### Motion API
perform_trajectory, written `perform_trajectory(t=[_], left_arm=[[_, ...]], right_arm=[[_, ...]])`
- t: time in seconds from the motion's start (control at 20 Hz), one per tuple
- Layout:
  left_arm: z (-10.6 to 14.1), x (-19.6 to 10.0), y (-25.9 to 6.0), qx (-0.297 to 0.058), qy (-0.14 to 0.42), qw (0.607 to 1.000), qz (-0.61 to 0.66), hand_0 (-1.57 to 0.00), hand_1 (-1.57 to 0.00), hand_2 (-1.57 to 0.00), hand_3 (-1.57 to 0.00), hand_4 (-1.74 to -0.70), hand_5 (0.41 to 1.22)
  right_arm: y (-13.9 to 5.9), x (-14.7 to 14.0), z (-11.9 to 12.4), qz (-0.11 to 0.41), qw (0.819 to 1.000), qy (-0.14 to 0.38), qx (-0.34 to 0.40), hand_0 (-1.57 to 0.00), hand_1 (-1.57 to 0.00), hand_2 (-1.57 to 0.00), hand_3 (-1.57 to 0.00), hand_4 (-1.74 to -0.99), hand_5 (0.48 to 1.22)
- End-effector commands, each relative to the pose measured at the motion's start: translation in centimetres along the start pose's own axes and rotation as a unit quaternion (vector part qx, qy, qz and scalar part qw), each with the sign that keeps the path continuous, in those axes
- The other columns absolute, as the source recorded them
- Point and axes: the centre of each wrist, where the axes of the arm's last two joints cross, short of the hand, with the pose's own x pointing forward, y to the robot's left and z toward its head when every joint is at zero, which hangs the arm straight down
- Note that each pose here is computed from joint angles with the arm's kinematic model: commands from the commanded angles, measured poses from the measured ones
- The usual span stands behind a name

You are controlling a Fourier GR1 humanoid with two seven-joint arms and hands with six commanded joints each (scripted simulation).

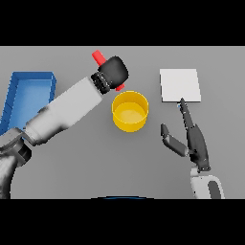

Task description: Pick up the red beaker and tilt it to pour out 1 green nut into yellow bowl. Pick up the yellow bowl and place it on the metallic measuring scale.

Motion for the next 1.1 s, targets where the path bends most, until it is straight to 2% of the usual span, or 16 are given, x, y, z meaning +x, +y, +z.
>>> perform_trajectory(t=[0.0, 0.15, 0.35, 0.5, 0.75, 0.85, 0.95, 1.05], left_arm=[[0.0, 0.1, -0.1, -0.001, -0.001, 1.0, -0.013, -1.57, -1.57, -1.57, -1.57, -1.73, 1.22], [-0.4, 1.2, -0.4, 0.007, -0.002, 0.999, -0.044, -1.57, -1.57, -1.57, -1.57, -1.73, 1.221], [-0.7, 2.5, 0.3, 0.022, -0.003, 0.994, -0.111, -1.57, -1.57, -1.57, -1.57, -1.74, 1.221], [-1.0, 3.1, 1.1, 0.007, -0.009, 0.986, -0.167, -1.57, -1.57, -1.57, -1.57, -1.73, 1.221], [-1.5, 4.0, 2.8, -0.017, -0.025, 0.964, -0.264, -1.57, -1.57, -1.57, -1.57, -1.73, 1.221], [-1.6, 4.2, 3.5, -0.017, -0.025, 0.96, -0.279, -1.57, -1.57, -1.57, -1.57, -1.73, 1.221], [-1.7, 3.4, 4.2, -0.024, -0.02, 0.958, -0.284, -1.57, -1.57, -1.57, -1.57, -1.73, 1.221], [-1.6, 2.1, 5.1, -0.003, -0.021, 0.963, -0.269, -1.57, -1.57, -1.57, -1.57, -1.73, 1.221]], right_arm=[[0.0, -0.2, 0.1, 0.001, 1.0, 0.007, 0.002, 0.0, 0.0, 0.0, 0.0, -1.058, 0.696], [0.5, -0.4, 0.3, -0.017, 1.0, -0.002, 0.007, 0.0, 0.0, 0.0, 0.0, -1.063, 0.699], [0.3, -0.3, 0.3, -0.005, 1.0, 0.0, -0.01, 0.0, 0.0, 0.0, 0.0, -1.065, 0.684], [0.4, 0.0, 0.1, 0.003, 1.0, -0.006, -0.011, 0.0, 0.0, 0.0, 0.0, -1.082, 0.677], [0.3, -0.1, -0.1, 0.008, 1.0, -0.006, -0.015, 0.0, 0.0, 0.0, 0.0, -1.059, 0.672], [0.7, -0.1, -0.4, 0.006, 1.0, -0.009, -0.013, 0.0, 0.0, 0.0, 0.0, -1.047, 0.681], [0.9, 0.0, 0.0, 0.006, 1.0, -0.016, -0.008, 0.0, 0.0, 0.0, 0.0, -1.035, 0.685], [0.9, 0.1, -0.1, 0.007, 1.0, -0.012, -0.012, 0.0, 0.0, 0.0, 0.0, -1.035, 0.684]])
